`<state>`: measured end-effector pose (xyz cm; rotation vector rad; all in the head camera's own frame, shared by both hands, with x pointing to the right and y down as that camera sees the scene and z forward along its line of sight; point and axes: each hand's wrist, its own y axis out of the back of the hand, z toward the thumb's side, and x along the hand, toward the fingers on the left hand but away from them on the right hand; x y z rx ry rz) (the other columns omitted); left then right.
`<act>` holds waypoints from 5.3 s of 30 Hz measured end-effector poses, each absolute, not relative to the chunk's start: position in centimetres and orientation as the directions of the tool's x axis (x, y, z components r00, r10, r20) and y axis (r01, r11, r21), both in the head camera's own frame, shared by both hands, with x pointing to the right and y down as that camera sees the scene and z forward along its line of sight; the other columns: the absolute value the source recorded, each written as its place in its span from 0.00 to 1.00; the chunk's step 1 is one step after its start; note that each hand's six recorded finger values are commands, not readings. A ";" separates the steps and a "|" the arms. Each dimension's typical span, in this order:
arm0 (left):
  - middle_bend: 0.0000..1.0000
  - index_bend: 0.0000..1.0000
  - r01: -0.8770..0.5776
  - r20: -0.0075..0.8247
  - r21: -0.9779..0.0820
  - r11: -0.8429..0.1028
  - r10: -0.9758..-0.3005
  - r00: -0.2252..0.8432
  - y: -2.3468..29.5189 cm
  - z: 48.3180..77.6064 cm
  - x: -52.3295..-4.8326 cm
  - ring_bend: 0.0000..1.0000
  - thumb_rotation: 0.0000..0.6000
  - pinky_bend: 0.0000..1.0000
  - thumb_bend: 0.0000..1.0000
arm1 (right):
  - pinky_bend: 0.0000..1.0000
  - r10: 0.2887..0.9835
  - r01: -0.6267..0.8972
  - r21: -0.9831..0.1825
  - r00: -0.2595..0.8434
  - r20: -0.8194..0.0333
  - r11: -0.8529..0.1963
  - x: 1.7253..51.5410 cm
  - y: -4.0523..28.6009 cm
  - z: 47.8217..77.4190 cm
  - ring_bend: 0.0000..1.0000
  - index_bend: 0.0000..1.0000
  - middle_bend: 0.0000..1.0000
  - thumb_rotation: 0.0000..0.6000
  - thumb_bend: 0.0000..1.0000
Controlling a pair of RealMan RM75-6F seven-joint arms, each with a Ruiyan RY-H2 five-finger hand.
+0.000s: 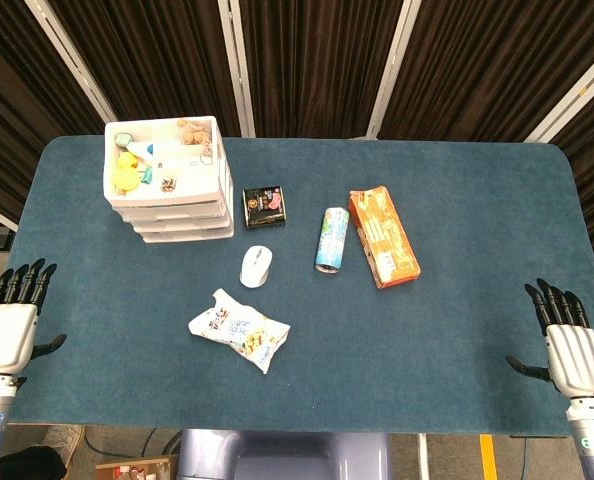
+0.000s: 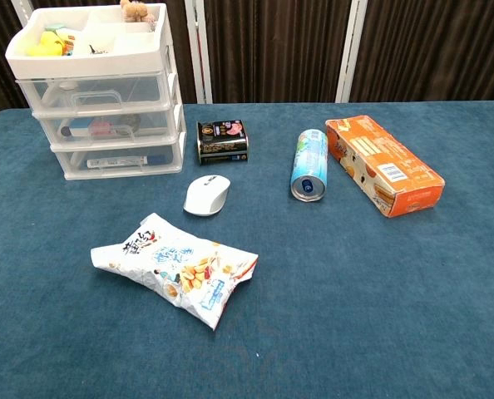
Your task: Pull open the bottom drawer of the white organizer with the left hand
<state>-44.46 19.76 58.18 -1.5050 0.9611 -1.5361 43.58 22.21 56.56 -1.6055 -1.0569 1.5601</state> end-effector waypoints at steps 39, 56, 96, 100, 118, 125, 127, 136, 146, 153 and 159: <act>0.98 0.04 -0.838 0.747 -0.346 -0.423 -0.665 0.027 13.1 69.2 -29.8 0.90 1.00 0.88 0.68 | 0.05 0.867 0.161 -0.856 0.002 -0.498 -0.492 42.7 22.5 56.6 0.00 0.00 0.00 1.00 0.13; 0.98 0.03 -0.864 0.744 -0.328 -0.382 -0.668 0.013 10.5 71.8 -26.8 0.90 1.00 0.88 0.68 | 0.05 0.862 0.192 -0.844 0.020 -0.507 -0.501 42.5 22.5 56.4 0.00 0.00 0.00 1.00 0.13; 0.98 0.22 -0.917 0.777 -0.158 -0.367 -0.619 0.114 11.4 73.3 -23.1 0.90 1.00 0.88 0.68 | 0.05 0.859 0.205 -0.838 0.021 -0.512 -0.505 42.5 22.6 56.3 0.00 0.00 0.00 1.00 0.13; 0.98 0.21 -0.913 0.777 -0.150 -0.380 -0.616 0.129 12.1 73.0 -23.2 0.90 1.00 0.88 0.68 | 0.05 0.858 0.205 -0.838 0.019 -0.513 -0.505 42.5 22.6 56.3 0.00 0.00 0.00 1.00 0.13; 0.99 0.14 -0.480 0.553 -0.677 -0.559 -0.816 0.170 12.0 67.9 -25.1 0.91 1.00 0.89 0.67 | 0.05 0.858 0.204 -0.838 0.020 -0.514 -0.507 42.4 22.7 56.4 0.00 0.00 0.00 1.00 0.13; 1.00 0.14 -0.333 0.521 -0.776 -0.536 -0.842 0.139 10.3 66.3 -25.1 0.92 1.00 0.90 0.67 | 0.05 0.856 0.205 -0.836 0.021 -0.516 -0.509 42.4 22.7 56.4 0.00 0.00 0.00 1.00 0.13; 1.00 0.14 -0.312 0.532 -0.782 -0.540 -0.838 0.117 9.9 66.2 -25.4 0.92 1.00 0.89 0.67 | 0.05 0.856 0.205 -0.835 0.022 -0.517 -0.510 42.4 22.7 56.4 0.00 0.00 0.00 1.00 0.13; 1.00 0.15 -0.272 0.553 -0.794 -0.544 -0.832 0.051 8.7 66.7 -26.7 0.92 1.00 0.90 0.67 | 0.05 0.853 0.207 -0.833 0.019 -0.521 -0.514 42.4 22.8 56.5 0.00 0.00 0.00 1.00 0.13; 1.00 0.18 -0.291 0.610 -0.757 -0.585 -0.793 0.007 8.7 68.5 -27.0 0.92 1.00 0.90 0.67 | 0.05 0.851 0.207 -0.830 0.018 -0.525 -0.517 42.4 22.8 56.5 0.00 0.00 0.00 1.00 0.13; 1.00 0.23 -0.324 0.647 -0.719 -0.615 -0.762 0.009 8.9 69.2 -26.0 0.92 1.00 0.90 0.68 | 0.05 0.850 0.208 -0.830 0.019 -0.526 -0.518 42.4 22.8 56.5 0.00 0.00 0.00 1.00 0.13; 1.00 0.29 -0.353 0.663 -0.694 -0.627 -0.748 0.025 9.2 69.1 -25.4 0.92 1.00 0.90 0.68 | 0.05 0.851 0.208 -0.830 0.020 -0.525 -0.518 42.4 22.8 56.4 0.00 0.00 0.00 1.00 0.13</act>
